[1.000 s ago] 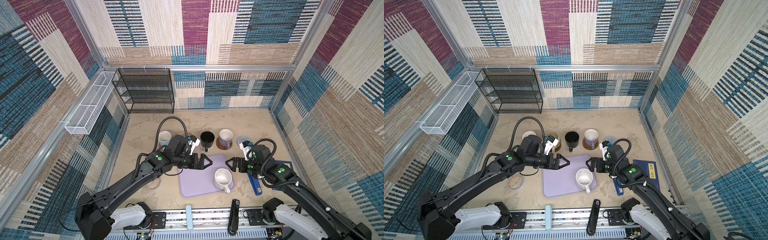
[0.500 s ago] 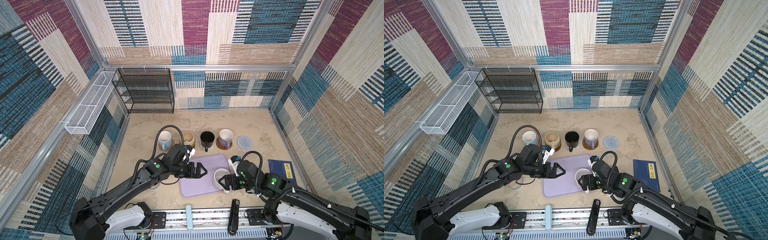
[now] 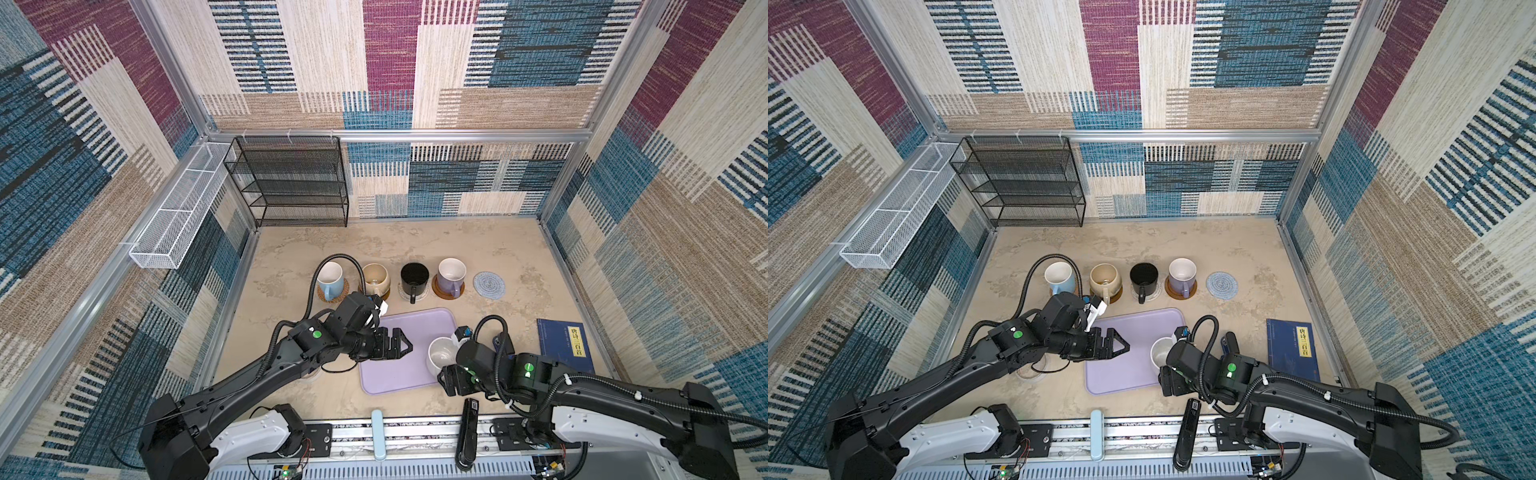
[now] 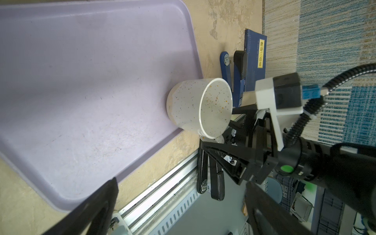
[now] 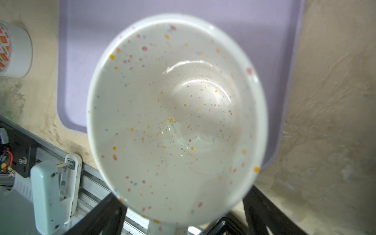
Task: Place cups on coasters
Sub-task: Pick up the cup from the tray.
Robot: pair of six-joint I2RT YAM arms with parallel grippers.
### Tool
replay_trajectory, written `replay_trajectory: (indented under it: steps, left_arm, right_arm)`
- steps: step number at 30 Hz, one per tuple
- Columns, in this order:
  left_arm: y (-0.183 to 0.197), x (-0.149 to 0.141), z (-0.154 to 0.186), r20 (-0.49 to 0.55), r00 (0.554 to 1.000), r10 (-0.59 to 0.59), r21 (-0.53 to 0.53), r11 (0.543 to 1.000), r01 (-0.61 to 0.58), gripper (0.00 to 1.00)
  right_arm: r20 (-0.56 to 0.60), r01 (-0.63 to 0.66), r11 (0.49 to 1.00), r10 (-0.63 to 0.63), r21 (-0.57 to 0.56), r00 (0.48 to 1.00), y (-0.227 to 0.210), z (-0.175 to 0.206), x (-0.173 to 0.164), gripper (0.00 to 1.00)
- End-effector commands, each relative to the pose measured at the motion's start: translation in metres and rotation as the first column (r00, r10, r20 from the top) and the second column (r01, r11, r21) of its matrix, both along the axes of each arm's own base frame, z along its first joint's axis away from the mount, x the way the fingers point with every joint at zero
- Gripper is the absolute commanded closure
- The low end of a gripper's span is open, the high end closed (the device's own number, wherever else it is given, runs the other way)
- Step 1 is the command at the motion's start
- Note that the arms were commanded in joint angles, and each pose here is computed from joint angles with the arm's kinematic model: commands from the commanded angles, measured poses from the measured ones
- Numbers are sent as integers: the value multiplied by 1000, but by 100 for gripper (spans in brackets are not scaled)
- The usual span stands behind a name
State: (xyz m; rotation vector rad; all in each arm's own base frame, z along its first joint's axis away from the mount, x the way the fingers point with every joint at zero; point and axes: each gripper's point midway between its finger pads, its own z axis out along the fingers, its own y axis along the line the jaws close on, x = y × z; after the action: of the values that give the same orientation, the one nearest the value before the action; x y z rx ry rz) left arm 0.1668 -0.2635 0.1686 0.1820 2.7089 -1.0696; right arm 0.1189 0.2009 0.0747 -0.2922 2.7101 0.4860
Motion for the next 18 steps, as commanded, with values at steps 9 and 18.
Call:
replay_trajectory:
  steps: [9, 18]
  left_arm:
    - [-2, 6, -4, 7, 997, 82, -50, 995, -81, 1]
    - [-9, 9, -5, -6, 995, 101, -95, 990, -101, 2]
  right_arm:
    - [35, 130, 991, -128, -44, 991, 4, -5, 4, 38]
    - [35, 132, 989, -130, -60, 991, 8, -8, 3, 63]
